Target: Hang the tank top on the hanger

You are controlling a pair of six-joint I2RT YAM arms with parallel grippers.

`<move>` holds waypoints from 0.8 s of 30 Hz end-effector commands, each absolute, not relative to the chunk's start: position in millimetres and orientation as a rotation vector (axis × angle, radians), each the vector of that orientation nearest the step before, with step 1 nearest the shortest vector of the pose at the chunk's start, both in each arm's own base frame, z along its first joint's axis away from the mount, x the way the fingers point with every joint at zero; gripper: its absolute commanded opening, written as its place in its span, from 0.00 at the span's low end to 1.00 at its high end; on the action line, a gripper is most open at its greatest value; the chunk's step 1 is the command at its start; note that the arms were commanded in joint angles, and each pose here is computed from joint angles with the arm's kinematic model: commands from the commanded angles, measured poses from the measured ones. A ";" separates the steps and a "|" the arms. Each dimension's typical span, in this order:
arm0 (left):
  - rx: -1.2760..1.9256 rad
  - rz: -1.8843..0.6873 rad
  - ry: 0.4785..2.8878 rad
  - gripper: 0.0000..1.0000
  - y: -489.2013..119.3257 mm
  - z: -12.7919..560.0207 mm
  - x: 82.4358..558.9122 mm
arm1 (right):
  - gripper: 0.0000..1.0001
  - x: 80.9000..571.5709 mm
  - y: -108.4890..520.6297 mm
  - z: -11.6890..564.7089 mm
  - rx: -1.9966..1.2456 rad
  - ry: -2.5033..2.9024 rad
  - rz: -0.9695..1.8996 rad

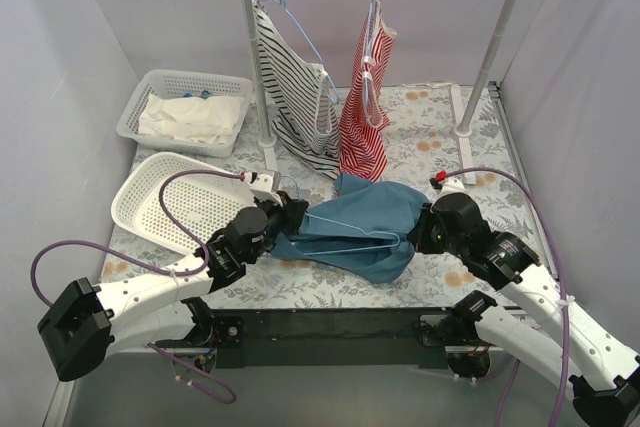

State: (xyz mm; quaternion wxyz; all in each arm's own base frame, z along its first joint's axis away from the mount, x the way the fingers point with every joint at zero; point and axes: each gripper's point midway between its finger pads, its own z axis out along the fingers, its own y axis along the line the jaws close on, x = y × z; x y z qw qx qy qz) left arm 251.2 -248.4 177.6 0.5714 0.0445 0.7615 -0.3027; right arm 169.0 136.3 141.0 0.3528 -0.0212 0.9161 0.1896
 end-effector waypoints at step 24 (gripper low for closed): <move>0.159 -0.698 1.728 0.00 -267.0 183.8 256.8 | 0.01 198.0 170.2 203.3 -0.160 2.282 0.585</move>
